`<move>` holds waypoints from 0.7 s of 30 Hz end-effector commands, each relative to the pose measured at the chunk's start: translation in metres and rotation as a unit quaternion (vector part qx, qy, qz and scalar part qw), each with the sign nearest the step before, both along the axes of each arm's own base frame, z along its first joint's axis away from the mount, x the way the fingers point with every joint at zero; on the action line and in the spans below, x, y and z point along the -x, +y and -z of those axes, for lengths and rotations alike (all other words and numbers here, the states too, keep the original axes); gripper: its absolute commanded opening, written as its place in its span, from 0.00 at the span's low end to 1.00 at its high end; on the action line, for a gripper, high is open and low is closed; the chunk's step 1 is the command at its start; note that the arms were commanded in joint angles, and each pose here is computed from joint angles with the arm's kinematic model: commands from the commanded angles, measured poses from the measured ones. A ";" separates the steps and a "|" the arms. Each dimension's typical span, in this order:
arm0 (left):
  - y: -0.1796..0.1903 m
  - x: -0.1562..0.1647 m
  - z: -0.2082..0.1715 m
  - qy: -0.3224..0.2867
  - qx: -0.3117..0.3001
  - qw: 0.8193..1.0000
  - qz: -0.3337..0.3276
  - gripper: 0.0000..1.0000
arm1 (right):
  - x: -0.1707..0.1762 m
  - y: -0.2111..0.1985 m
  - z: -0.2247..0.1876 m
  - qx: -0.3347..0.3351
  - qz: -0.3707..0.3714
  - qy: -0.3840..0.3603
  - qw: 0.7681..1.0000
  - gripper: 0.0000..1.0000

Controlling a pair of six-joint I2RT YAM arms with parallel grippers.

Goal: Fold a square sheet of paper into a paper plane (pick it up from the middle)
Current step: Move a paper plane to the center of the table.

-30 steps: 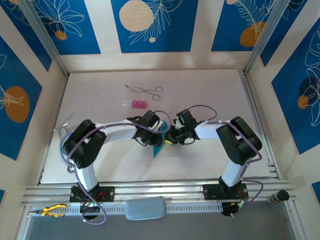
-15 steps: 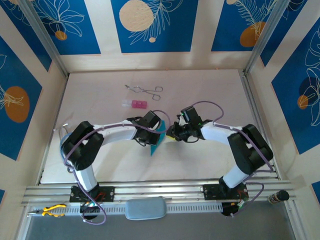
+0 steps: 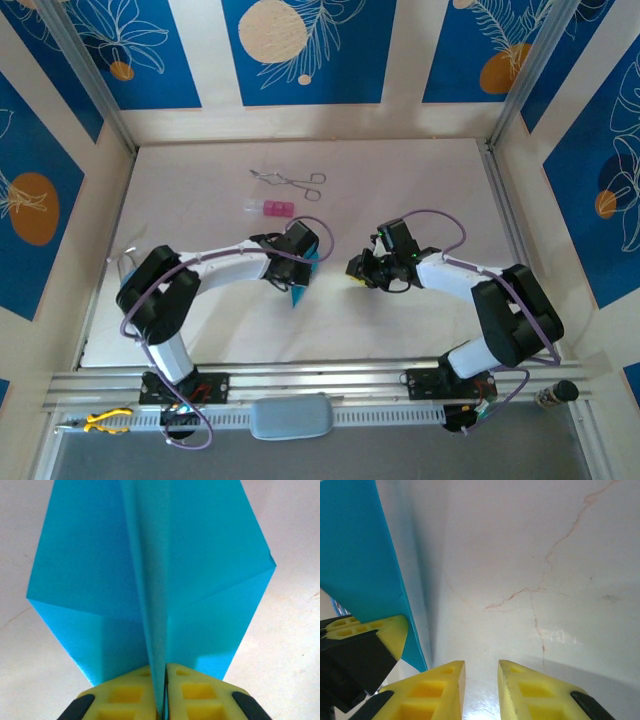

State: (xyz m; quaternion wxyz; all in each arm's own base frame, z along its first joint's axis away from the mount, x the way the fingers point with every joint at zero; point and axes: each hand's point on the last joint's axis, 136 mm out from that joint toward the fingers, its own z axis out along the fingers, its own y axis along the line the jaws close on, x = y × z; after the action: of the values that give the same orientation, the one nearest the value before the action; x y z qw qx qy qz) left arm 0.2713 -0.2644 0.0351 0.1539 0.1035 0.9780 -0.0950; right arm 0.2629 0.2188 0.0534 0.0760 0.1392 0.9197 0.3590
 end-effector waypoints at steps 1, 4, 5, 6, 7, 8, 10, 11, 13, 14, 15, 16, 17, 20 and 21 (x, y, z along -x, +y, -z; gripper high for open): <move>0.003 0.005 0.009 0.016 -0.014 1.000 -0.009 0.16 | 0.004 -0.004 0.000 0.003 0.003 0.004 1.000 0.24; 0.002 0.007 0.013 0.023 -0.015 1.000 -0.013 0.17 | 0.004 -0.003 0.000 0.000 0.001 0.004 1.000 0.24; 0.002 0.006 0.014 0.025 -0.015 0.999 -0.014 0.18 | 0.004 -0.002 0.000 -0.001 0.001 0.005 1.000 0.24; 0.001 0.007 0.015 0.027 -0.013 0.999 -0.013 0.18 | 0.004 -0.002 0.000 -0.003 0.000 0.005 1.000 0.24; 0.000 0.007 0.016 0.030 -0.014 0.999 -0.013 0.19 | 0.005 -0.002 0.001 -0.003 0.000 0.005 1.000 0.24; 0.000 0.007 0.017 0.031 -0.016 0.999 -0.013 0.20 | 0.006 -0.002 0.002 -0.002 0.000 0.006 1.000 0.24; 0.001 0.006 0.018 0.032 -0.019 0.999 -0.015 0.21 | 0.006 -0.003 0.003 -0.003 0.000 0.007 1.000 0.24; 0.001 0.006 0.019 0.033 -0.021 0.999 -0.014 0.21 | 0.006 -0.003 0.004 -0.002 0.001 0.008 1.000 0.24; 0.001 0.006 0.020 0.035 -0.024 0.999 -0.014 0.22 | 0.006 -0.003 0.004 -0.002 0.001 0.008 1.000 0.24; 0.001 0.007 0.021 0.036 -0.024 0.999 -0.013 0.23 | 0.005 -0.003 0.004 -0.003 0.002 0.008 1.000 0.24; 0.001 0.007 0.022 0.038 -0.025 0.999 -0.013 0.23 | 0.005 -0.003 0.004 -0.003 0.002 0.008 1.000 0.24; 0.000 0.007 0.023 0.039 -0.025 0.999 -0.011 0.23 | 0.005 -0.002 0.004 -0.004 0.001 0.009 1.000 0.24; 0.000 0.007 0.024 0.040 -0.024 0.999 -0.011 0.23 | 0.005 -0.003 0.004 -0.004 0.001 0.009 1.000 0.24; 0.001 0.008 0.027 0.042 -0.031 0.999 -0.016 0.23 | 0.005 -0.003 0.004 -0.003 0.001 0.009 1.000 0.24; 0.002 0.008 0.029 0.042 -0.037 0.998 -0.019 0.23 | 0.005 -0.003 0.004 -0.003 0.001 0.008 1.000 0.24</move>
State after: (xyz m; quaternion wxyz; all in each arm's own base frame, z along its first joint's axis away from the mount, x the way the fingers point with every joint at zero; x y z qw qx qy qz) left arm 0.2714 -0.2648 0.0193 0.1328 0.0900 0.9837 -0.0809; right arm 0.2599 0.2172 0.0497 0.0732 0.1409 0.9201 0.3579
